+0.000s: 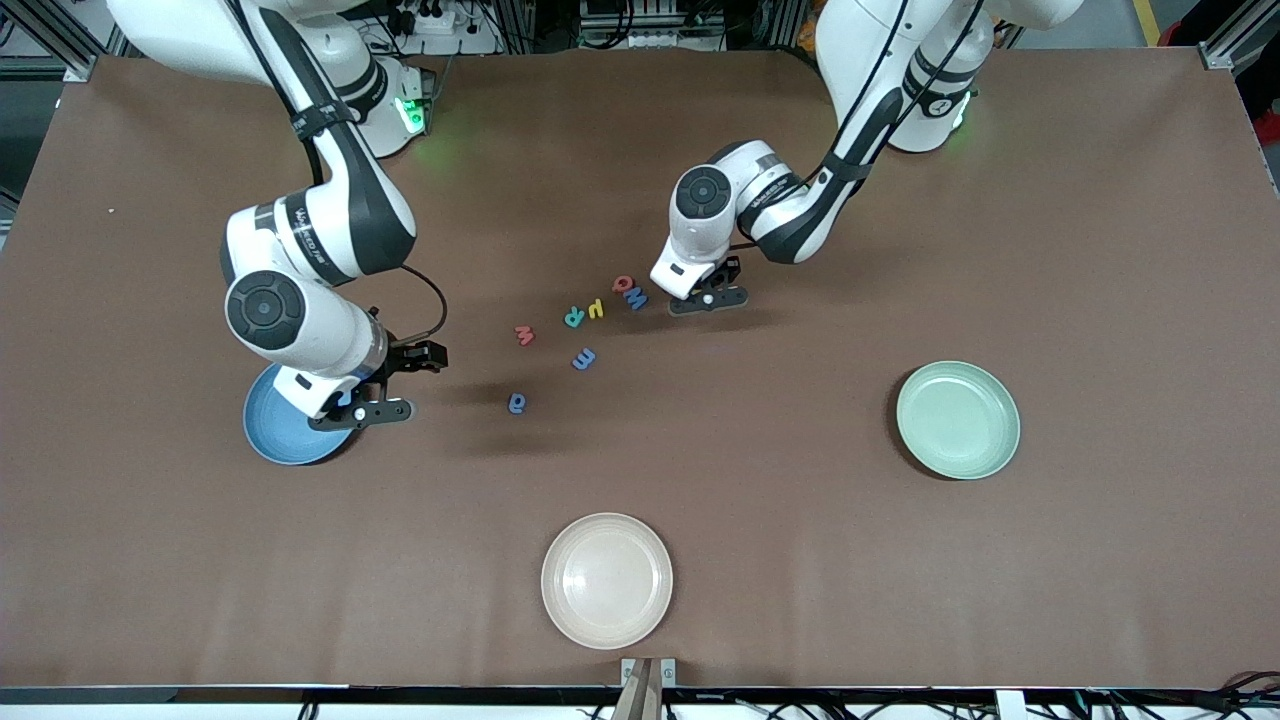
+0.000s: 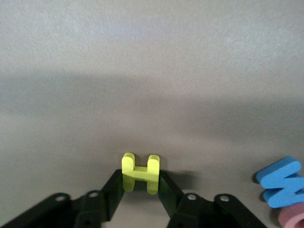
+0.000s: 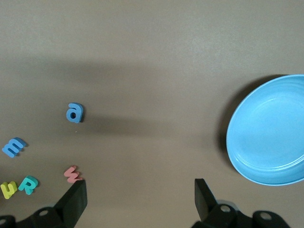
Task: Sort upper and lower case letters into plates
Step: 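Carry the yellow H to the green plate while the right gripper grasps the a, then release the H on the green plate while the right gripper lifts the a, then place the blue a on the blue plate while the left gripper returns, then grasp the blue W with the left gripper while the right gripper withdraws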
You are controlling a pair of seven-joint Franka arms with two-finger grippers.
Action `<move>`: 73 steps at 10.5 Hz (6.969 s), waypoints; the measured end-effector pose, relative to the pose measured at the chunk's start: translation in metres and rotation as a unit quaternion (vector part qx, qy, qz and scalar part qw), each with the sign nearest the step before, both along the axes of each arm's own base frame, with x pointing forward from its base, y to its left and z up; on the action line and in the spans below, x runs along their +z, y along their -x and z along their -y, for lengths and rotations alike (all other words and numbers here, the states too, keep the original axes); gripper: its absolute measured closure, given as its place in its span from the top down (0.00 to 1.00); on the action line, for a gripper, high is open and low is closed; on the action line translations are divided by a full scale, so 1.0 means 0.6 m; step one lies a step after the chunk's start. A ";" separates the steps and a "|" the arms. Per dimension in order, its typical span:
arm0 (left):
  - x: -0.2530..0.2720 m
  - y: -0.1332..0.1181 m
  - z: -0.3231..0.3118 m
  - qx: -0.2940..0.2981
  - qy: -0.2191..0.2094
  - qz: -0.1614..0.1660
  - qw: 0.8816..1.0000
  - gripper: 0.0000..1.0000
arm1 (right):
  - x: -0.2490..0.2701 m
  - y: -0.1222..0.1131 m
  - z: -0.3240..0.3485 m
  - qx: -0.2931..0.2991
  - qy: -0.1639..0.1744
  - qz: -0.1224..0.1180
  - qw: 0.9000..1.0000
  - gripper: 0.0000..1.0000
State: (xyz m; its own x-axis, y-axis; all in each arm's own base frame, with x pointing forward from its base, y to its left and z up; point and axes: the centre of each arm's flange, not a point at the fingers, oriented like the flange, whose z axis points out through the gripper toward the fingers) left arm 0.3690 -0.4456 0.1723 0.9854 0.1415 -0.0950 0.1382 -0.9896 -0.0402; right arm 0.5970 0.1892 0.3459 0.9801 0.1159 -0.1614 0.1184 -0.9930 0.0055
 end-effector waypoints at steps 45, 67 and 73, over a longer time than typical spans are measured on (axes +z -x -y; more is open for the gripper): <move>0.298 -0.348 -0.117 -0.032 -0.028 0.017 0.999 1.00 | -0.181 -0.104 0.197 -0.007 -0.010 -0.010 1.000 0.27; 0.037 -0.050 0.155 0.179 -0.019 -0.010 0.984 1.00 | -0.198 -0.089 0.323 0.057 -0.035 -0.048 0.997 1.00; -0.006 -0.030 0.147 0.180 0.001 -0.006 0.984 1.00 | -0.201 -0.088 0.323 0.058 -0.035 -0.047 0.997 1.00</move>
State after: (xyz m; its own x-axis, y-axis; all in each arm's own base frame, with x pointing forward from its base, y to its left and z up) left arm 0.3872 -0.5335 0.1684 0.8705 0.4803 -0.1072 0.4787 -0.8770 -0.0419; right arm 0.6496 -0.0044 0.2253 0.9403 0.2413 -0.2401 0.2283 -0.9702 -0.0809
